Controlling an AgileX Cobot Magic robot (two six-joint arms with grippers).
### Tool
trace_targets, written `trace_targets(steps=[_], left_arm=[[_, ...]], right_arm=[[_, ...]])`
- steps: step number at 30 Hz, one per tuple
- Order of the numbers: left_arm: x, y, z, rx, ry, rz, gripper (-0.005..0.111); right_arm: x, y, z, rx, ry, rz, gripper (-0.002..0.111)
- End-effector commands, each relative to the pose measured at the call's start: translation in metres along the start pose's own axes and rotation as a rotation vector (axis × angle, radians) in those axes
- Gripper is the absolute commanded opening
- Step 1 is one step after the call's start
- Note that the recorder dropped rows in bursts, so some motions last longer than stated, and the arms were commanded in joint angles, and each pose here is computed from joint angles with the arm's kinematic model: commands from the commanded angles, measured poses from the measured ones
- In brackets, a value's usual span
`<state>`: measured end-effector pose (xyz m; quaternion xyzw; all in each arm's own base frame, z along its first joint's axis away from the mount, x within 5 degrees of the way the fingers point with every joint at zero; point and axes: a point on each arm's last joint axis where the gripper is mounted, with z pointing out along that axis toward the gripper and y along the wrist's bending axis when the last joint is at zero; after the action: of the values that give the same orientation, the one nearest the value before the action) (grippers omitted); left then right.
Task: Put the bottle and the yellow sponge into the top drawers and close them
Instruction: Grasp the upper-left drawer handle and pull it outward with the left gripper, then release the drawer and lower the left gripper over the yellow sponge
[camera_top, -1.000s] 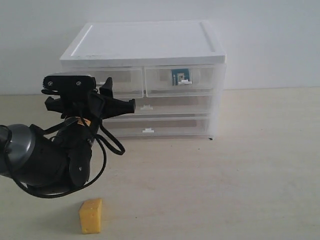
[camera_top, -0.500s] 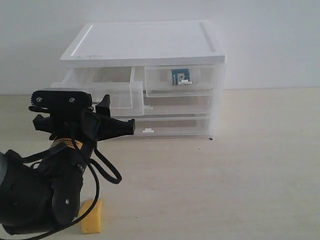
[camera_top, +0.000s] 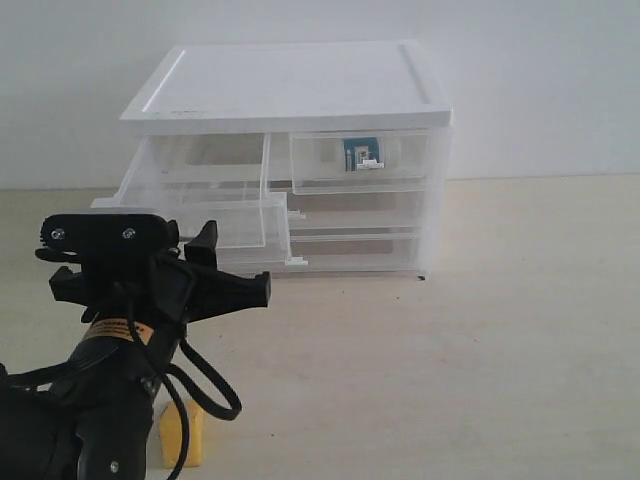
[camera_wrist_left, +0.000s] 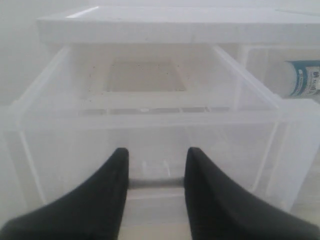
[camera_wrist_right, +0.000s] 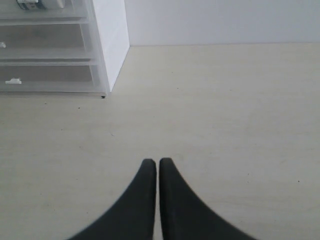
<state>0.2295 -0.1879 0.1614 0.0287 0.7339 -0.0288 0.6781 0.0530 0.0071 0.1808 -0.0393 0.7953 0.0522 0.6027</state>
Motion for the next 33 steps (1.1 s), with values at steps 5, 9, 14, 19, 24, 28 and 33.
trace_targets(steps=[5,9,14,19,24,28,33], left_arm=[[-0.001,-0.001,-0.004,-0.001,-0.002,0.010,0.032],[-0.001,0.002,-0.004,-0.026,0.006,0.005,0.080],[-0.004,0.009,-0.011,-0.064,0.022,-0.009,0.080],[-0.007,0.011,-0.043,-0.051,0.107,0.061,0.080],[-0.002,0.014,-0.075,-0.002,0.211,0.128,0.080],[-0.002,0.004,-0.093,0.151,0.301,0.204,0.080],[-0.004,0.000,-0.102,0.228,0.447,0.273,0.075]], right_arm=[[-0.001,0.000,0.000,0.002,-0.009,-0.002,0.000],[-0.001,0.000,0.000,0.002,-0.009,-0.002,0.000],[-0.001,0.000,0.000,0.002,-0.009,-0.002,0.000],[-0.001,0.000,0.000,0.002,-0.009,-0.002,0.000],[-0.001,0.000,0.000,0.002,-0.009,-0.002,0.000],[-0.001,0.000,0.000,0.002,-0.009,-0.002,0.000],[-0.001,0.000,0.000,0.002,-0.009,-0.002,0.000]])
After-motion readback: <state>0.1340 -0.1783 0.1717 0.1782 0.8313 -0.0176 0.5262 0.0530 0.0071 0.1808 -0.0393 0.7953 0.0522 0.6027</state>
